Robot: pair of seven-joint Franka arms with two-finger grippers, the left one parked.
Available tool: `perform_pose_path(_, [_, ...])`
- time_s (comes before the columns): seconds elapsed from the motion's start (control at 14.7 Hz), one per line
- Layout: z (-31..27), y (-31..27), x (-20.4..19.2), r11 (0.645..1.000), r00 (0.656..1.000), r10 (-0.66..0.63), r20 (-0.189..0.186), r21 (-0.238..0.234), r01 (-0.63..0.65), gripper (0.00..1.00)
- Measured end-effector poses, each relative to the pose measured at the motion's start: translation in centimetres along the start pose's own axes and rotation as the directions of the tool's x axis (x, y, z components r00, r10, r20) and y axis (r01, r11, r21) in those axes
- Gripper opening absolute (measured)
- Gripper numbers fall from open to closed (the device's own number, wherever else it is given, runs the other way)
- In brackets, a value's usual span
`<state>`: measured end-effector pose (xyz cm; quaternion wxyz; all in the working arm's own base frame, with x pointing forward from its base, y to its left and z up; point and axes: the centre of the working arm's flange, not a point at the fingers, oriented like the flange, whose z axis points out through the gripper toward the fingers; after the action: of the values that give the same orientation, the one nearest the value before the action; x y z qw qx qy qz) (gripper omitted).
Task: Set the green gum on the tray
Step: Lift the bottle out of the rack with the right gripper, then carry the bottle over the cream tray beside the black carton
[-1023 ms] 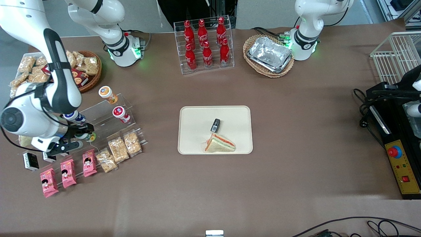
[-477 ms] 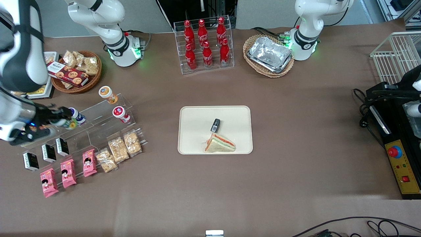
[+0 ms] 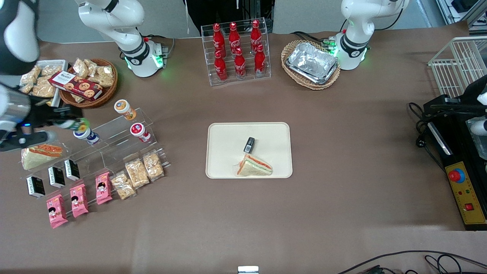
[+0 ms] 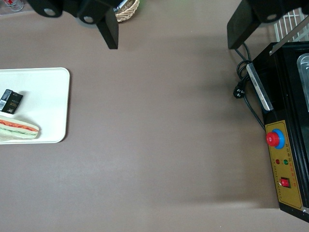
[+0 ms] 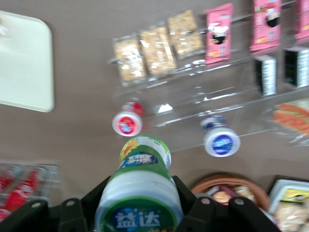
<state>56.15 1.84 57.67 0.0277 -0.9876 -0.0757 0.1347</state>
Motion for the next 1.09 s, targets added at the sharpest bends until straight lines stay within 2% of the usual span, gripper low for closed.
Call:
perform_pose_path(0.2, [-0.9,-7.4,-0.3,0.994,0.996,0.092,-0.008,0.053,-0.092,0.52])
perform_pose_path(0.55, [0.4,-19.0,-1.0,0.976,0.976,0.216,-0.021,0.038,-0.215,0.52])
perform_pose_path(0.82, [6.7,-25.0,1.0,0.970,0.969,0.242,-0.057,0.047,-0.240,0.52])
perform_pose_path(1.09, [17.2,-28.6,2.7,0.961,0.955,0.272,-0.119,0.082,-0.264,0.52])
